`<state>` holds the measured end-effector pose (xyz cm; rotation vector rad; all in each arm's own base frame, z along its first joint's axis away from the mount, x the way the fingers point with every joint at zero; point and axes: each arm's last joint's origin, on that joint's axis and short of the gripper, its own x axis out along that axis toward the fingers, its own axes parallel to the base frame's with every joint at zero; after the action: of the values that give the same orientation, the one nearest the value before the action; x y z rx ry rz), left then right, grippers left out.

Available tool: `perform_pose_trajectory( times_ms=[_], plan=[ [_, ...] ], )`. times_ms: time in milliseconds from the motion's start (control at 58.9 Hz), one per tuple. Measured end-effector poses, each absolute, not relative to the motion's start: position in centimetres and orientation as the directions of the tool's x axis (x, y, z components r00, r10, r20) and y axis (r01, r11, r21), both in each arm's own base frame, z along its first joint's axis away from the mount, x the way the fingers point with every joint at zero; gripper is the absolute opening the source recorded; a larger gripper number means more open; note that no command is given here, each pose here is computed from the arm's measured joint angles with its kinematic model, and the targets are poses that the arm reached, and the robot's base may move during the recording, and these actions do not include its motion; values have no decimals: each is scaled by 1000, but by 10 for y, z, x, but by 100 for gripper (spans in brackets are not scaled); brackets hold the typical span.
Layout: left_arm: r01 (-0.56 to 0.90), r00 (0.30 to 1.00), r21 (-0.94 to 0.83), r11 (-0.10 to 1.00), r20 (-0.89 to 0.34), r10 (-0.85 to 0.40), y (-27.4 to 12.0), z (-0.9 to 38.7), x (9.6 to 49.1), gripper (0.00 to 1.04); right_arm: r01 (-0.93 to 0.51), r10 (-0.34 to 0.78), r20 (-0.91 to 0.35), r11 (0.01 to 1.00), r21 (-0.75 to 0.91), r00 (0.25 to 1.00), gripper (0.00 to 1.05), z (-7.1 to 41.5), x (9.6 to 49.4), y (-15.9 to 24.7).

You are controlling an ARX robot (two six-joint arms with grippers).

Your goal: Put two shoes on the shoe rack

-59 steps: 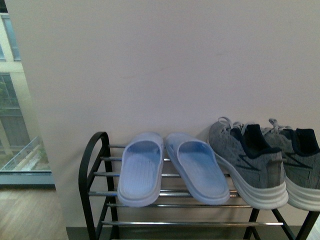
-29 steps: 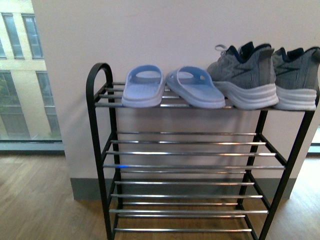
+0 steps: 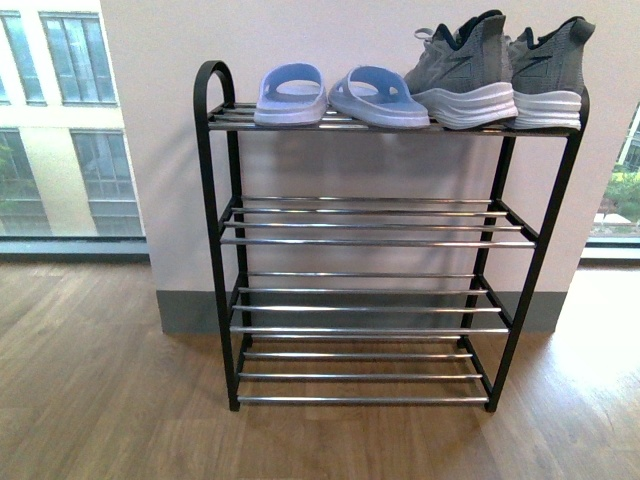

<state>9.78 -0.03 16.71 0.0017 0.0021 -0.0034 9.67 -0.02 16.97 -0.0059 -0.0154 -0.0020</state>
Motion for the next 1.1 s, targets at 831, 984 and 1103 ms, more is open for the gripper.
perform_pose_trajectory(
  times_ms=[831, 984, 1103],
  plan=[
    [3, 1000, 2, 1000, -2, -3, 0, 167, 98, 95, 2, -2, 15, 1000, -6, 1000, 95, 170, 97, 0],
    [4, 1000, 2, 1000, -2, -4, 0, 167, 98, 95, 2, -2, 15, 1000, -6, 1000, 95, 170, 97, 0],
    [3, 1000, 2, 1000, -2, -3, 0, 167, 98, 95, 2, -2, 15, 1000, -6, 1000, 95, 170, 97, 0]
  ],
)
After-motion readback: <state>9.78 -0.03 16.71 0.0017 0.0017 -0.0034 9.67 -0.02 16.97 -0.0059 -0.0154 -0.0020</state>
